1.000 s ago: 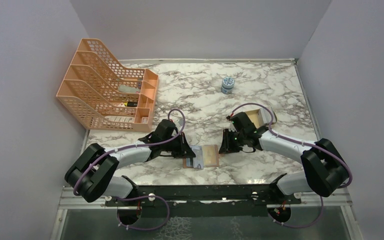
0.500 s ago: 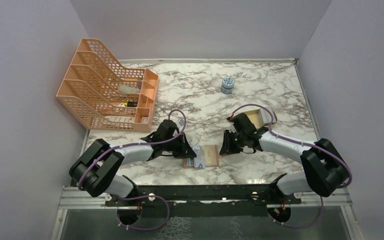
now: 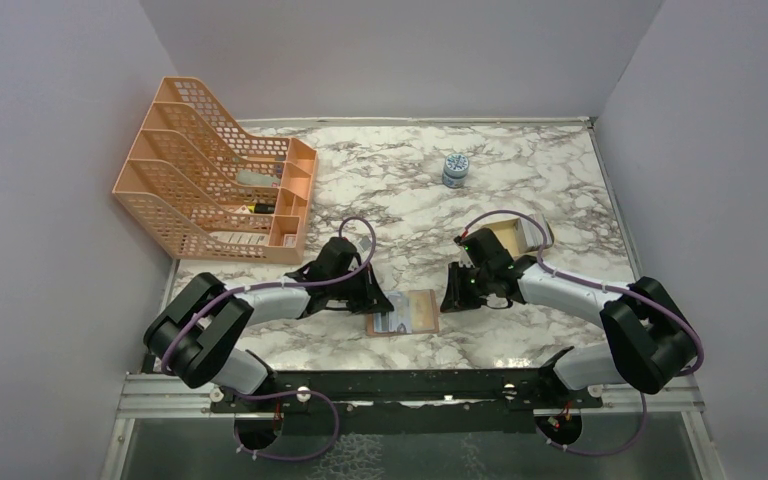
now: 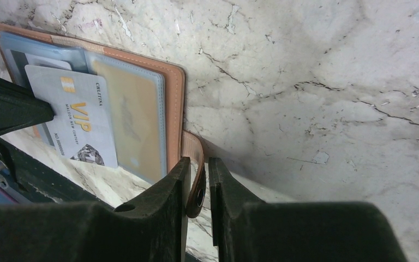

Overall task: Put the credit cards into the card holder
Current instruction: Insert the credit card into the card holder.

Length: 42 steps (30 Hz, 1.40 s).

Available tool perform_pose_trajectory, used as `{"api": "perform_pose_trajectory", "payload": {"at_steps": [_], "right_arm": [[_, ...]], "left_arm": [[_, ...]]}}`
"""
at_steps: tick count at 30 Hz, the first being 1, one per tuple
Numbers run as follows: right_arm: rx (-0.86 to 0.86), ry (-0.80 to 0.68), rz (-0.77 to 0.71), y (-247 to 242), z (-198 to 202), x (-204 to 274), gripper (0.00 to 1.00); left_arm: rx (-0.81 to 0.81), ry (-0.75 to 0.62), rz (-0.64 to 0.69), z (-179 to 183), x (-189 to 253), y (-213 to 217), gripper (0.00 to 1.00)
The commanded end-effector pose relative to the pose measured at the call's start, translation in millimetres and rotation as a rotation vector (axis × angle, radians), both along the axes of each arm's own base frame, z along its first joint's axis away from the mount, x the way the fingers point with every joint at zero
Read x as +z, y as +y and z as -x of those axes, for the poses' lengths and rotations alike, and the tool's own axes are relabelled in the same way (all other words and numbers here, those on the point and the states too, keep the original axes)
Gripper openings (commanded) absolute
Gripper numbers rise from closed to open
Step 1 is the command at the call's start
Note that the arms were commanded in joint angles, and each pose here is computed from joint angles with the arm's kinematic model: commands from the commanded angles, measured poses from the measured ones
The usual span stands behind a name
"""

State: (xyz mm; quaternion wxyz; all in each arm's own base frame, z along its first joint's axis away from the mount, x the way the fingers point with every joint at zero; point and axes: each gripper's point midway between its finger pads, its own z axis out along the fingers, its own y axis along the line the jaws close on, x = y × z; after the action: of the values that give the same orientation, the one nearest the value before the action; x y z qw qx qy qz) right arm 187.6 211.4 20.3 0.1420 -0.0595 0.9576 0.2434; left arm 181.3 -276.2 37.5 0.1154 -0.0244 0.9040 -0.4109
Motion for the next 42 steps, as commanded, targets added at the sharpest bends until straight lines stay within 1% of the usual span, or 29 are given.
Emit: {"api": "perform_pose_trajectory", "payload": {"at_steps": [1, 8, 13, 25, 42], "right_arm": [[0.011, -0.033, -0.006, 2.2, -3.3, -0.3, 0.19], [0.007, -0.027, -0.010, 2.7, -2.4, -1.2, 0.18], [-0.004, -0.018, -0.020, 3.1, -0.7, -1.6, 0.17], [-0.039, 0.009, -0.052, 6.6, 2.7, -1.4, 0.15], [-0.075, 0.008, -0.117, 9.6, 8.8, 4.2, 0.13]], "left_arm": [[0.037, -0.051, -0.082, -13.7, -11.8, 9.8, 0.00], [0.037, -0.065, -0.065, -16.7, -12.3, 6.9, 0.00], [0.026, -0.048, -0.020, -13.9, -9.6, -0.1, 0.00], [0.050, -0.049, -0.023, -15.3, -11.4, 1.3, 0.00], [0.041, -0.055, -0.004, -9.6, -7.9, -18.1, 0.00]]}}
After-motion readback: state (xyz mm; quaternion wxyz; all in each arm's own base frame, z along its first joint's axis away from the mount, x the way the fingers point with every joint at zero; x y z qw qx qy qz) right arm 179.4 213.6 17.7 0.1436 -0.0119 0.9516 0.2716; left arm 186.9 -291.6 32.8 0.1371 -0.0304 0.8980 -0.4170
